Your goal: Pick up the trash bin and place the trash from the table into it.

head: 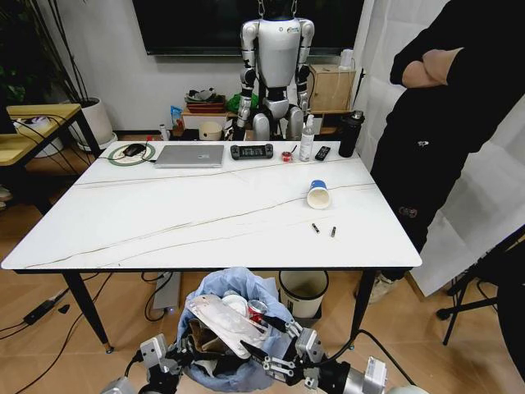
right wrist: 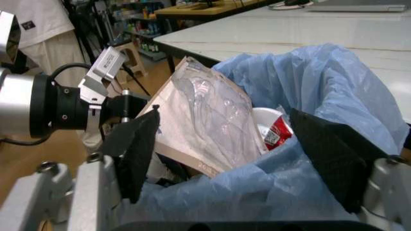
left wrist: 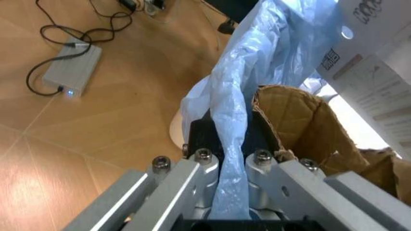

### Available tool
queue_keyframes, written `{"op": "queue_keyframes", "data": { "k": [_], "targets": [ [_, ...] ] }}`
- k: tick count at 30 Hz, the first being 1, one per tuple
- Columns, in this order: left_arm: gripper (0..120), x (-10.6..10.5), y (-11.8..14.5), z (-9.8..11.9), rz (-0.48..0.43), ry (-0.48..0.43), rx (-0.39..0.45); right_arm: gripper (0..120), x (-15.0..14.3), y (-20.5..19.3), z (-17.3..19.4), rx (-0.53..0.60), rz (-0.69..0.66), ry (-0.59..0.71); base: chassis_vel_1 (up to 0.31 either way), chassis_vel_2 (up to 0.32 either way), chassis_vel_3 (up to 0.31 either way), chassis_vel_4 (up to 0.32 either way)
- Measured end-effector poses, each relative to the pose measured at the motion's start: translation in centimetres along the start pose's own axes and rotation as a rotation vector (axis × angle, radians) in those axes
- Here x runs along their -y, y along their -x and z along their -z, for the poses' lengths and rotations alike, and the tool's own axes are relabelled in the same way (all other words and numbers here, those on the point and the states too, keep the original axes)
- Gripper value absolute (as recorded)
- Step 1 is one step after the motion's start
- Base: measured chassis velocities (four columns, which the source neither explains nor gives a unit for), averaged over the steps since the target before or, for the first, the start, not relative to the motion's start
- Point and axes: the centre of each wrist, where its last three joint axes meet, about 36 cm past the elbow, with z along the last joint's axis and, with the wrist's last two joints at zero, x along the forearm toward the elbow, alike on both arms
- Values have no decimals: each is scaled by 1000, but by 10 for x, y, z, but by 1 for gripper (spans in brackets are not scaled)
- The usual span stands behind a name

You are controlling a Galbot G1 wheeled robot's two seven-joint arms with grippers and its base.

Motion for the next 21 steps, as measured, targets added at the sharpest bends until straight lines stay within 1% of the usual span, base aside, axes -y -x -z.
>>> {"op": "queue_keyframes", "data": {
  "k": [3,4,5,8,11,13,14,16,18,20,21],
  "targets": [
    [0,-1,1,-1,3,-2,-5,91,2,-3,6,3,-2,-10,0,0,0,0],
    [0,-1,1,-1,3,-2,-5,91,2,-3,6,3,-2,-10,0,0,0,0],
    [0,-2,1,-2,5,-2,-8,95,4,-4,8,4,-3,-14,0,0,0,0],
    [0,-3,1,-3,9,-3,-14,100,6,-6,12,8,-7,-18,0,0,0,0],
    [0,-5,1,-5,14,-3,-21,100,10,-6,17,19,-14,-22,0,0,0,0],
    [0,-6,0,-8,23,0,-34,100,17,-4,26,46,-39,-31,0,0,0,0],
    [0,-6,-1,-8,26,2,-39,100,22,-2,30,66,-57,-34,0,0,0,0],
    [0,-6,-5,-7,37,7,-43,100,38,6,43,125,-138,-23,0,0,0,0],
    [0,-6,-7,-7,41,9,-44,100,43,8,46,141,-164,-15,0,0,0,0],
    [0,-7,-11,-5,53,17,-49,100,61,17,52,192,-263,1,0,0,0,0],
    [0,-8,-13,-5,57,20,-50,100,67,20,53,203,-288,-4,0,0,0,0]
  ]
}}
